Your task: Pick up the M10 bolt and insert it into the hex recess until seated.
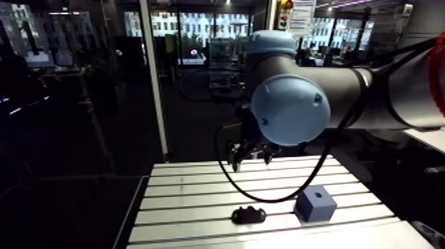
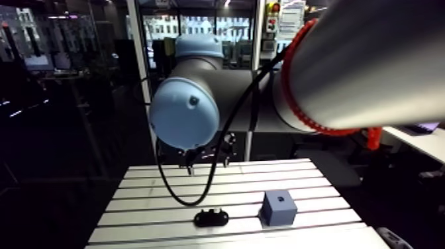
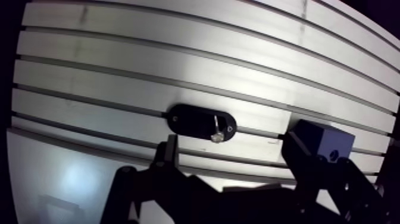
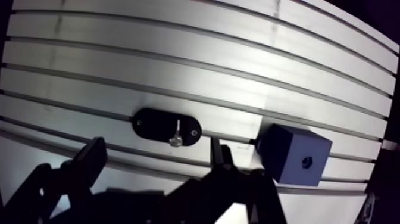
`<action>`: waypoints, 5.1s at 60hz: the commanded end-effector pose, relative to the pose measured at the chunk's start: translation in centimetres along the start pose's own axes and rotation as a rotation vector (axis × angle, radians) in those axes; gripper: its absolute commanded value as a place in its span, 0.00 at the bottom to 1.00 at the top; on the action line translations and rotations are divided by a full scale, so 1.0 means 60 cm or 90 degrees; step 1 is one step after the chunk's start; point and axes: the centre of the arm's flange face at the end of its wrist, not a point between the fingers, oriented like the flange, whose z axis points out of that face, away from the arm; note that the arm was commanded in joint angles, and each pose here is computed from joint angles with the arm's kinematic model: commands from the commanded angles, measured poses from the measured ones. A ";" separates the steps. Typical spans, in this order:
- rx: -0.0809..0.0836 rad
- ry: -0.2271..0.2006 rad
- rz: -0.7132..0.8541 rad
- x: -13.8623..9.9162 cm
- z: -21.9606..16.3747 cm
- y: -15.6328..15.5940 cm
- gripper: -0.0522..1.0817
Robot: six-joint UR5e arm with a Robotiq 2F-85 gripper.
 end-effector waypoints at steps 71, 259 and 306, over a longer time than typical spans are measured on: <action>-0.012 -0.013 0.014 -0.044 0.106 0.016 0.47; -0.001 -0.036 0.016 -0.068 0.180 0.007 0.59; 0.001 -0.038 0.016 -0.067 0.183 0.007 0.70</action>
